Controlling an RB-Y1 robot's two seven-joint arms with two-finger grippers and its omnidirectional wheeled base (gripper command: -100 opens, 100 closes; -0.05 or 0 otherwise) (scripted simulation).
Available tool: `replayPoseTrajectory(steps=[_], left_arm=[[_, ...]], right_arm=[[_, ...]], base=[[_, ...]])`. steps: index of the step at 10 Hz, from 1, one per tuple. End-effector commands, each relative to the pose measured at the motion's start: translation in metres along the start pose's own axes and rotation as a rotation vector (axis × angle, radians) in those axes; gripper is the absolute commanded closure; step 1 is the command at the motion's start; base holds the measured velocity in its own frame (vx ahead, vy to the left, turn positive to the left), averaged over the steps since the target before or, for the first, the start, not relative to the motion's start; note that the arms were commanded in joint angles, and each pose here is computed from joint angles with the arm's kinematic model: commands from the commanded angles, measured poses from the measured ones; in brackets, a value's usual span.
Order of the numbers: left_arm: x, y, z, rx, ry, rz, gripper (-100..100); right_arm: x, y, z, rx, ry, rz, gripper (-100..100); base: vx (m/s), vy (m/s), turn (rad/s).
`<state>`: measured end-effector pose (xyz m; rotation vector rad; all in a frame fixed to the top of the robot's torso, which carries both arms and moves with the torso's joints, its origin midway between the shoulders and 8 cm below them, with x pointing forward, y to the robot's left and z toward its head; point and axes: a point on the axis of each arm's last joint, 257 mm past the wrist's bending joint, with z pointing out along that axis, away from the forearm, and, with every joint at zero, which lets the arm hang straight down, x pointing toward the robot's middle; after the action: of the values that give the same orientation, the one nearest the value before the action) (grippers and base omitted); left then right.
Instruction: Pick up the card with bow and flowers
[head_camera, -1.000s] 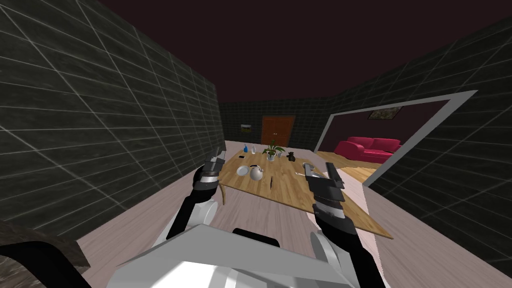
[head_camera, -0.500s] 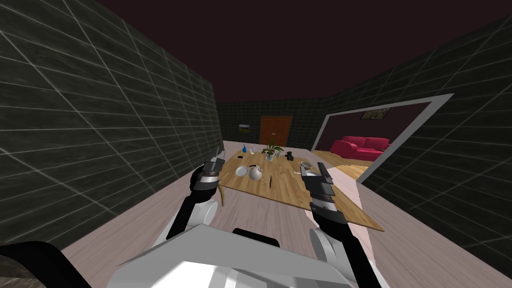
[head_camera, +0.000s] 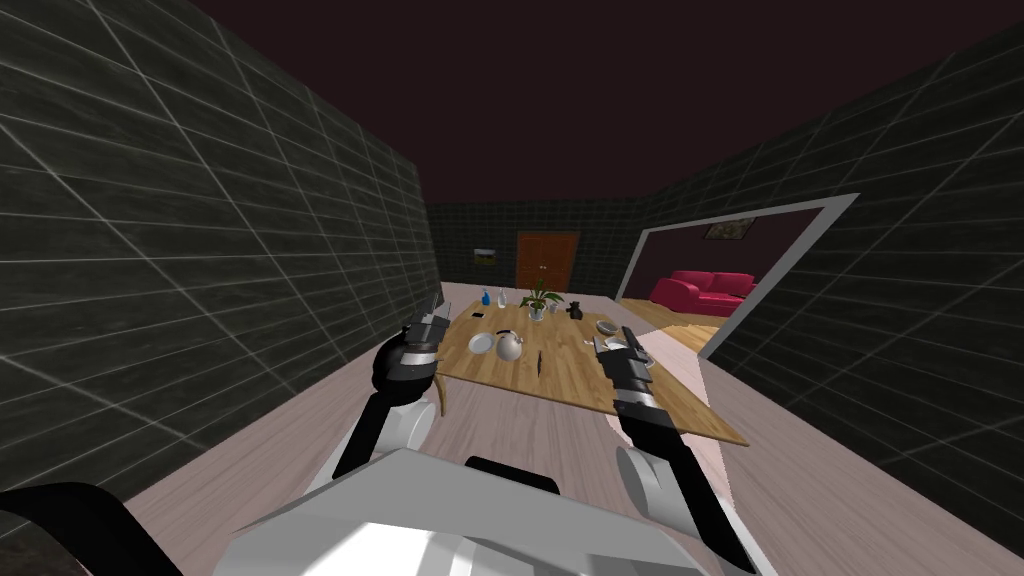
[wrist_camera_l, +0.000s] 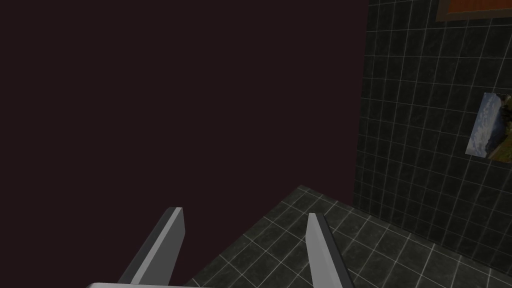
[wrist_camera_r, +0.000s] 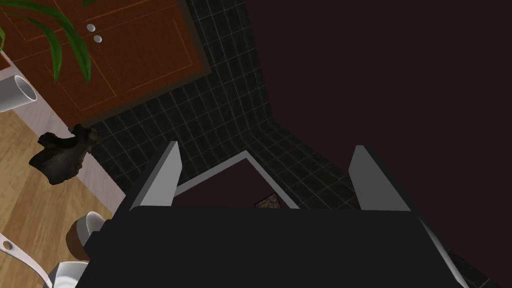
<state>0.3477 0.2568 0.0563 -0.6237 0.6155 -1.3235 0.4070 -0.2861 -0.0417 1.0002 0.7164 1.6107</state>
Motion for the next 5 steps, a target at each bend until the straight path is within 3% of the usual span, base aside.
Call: replayPoseTrajectory(steps=[1, 5], left_arm=[[0.000, 0.000, 0.000, 0.000, 0.000, 0.000, 0], [0.000, 0.000, 0.000, 0.000, 0.000, 0.000, 0]], right_arm=[[-0.015, -0.021, 0.002, 0.060, -0.028, 0.042, -100], [-0.036, -0.051, 0.006, 0.143, -0.081, 0.121, -100]], base=[[0.001, 0.028, -0.057], [-0.002, 0.029, -0.046]])
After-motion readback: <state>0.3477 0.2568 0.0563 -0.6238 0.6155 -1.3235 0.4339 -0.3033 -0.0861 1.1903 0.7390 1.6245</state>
